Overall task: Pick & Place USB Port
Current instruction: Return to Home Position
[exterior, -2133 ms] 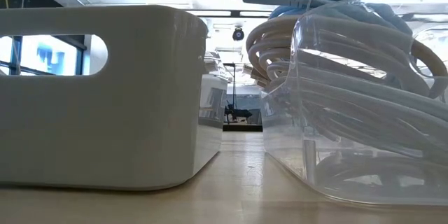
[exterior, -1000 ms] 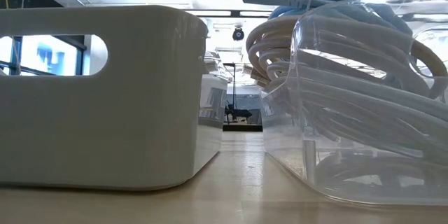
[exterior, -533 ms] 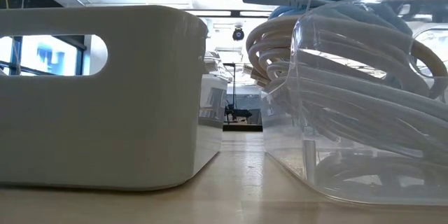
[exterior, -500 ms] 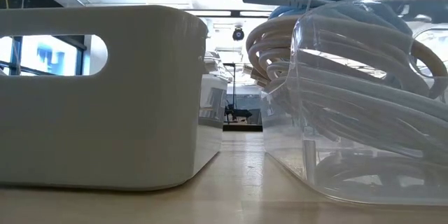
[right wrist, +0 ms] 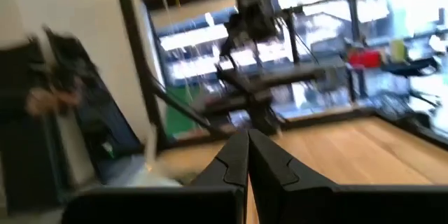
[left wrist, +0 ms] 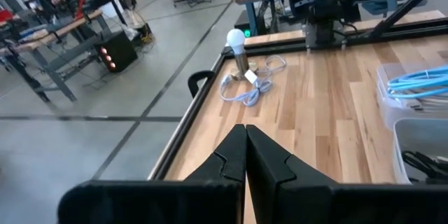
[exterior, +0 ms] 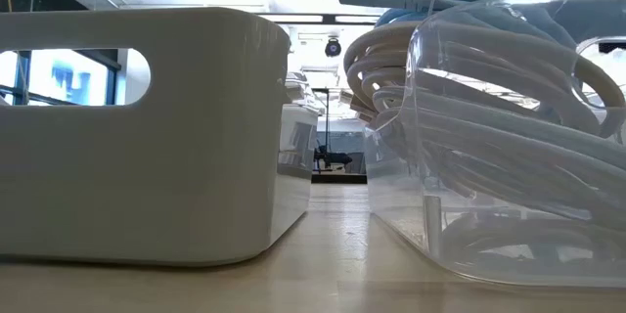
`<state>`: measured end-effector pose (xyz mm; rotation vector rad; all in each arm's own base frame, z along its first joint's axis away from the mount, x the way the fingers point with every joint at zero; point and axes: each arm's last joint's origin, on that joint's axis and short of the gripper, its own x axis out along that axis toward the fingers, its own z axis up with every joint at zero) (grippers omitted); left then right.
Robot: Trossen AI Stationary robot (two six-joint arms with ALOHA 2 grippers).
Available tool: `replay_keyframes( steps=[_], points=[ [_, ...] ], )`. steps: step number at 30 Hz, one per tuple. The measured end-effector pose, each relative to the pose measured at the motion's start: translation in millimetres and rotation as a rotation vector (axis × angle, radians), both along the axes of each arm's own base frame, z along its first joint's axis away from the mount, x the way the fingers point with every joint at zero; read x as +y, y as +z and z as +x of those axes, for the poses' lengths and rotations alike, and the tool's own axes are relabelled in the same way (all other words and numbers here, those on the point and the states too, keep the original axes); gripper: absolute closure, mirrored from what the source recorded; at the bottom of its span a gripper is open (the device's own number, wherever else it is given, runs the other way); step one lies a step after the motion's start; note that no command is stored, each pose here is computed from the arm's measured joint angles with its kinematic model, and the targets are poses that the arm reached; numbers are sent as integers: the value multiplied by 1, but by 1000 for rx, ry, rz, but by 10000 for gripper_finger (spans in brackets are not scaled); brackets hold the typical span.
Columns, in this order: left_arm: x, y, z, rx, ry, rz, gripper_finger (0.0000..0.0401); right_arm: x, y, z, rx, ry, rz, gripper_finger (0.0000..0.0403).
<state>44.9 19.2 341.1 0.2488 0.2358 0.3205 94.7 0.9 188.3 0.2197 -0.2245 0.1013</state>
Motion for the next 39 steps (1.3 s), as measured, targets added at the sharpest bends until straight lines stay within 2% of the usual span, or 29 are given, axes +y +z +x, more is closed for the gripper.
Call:
replay_keyframes(
  steps=[3,5,8,11,16,19,24,28,33,36,39],
  points=[
    [0,-1,0,11,0,-14,401,-1,-11,2,115,-50,-19,403],
    [-1,0,0,-3,-20,-26,401,-3,-19,3,197,-111,12,403],
    [-1,0,0,-11,-40,-37,401,-5,-20,4,214,-166,50,403],
    [-1,0,0,-18,-38,-62,401,-5,-21,5,233,-167,49,402],
    [-1,0,0,-36,-29,-108,401,-5,-22,5,249,-154,-13,402],
    [-1,3,1,-72,-23,-133,401,-5,-22,5,249,-154,-11,402],
    [-1,8,2,-119,-49,-119,401,-5,-22,5,249,-153,-11,402],
    [-3,7,3,-96,-120,-76,401,-5,-22,5,249,-153,-11,402],
    [-11,8,-2,-92,-318,62,401,-5,-23,5,250,-153,-11,402],
    [-20,8,-16,-134,-393,135,401,-5,-23,6,250,-153,-11,402],
    [-31,6,-35,-194,-414,169,401,-5,-23,6,250,-153,-11,402]
  ],
)
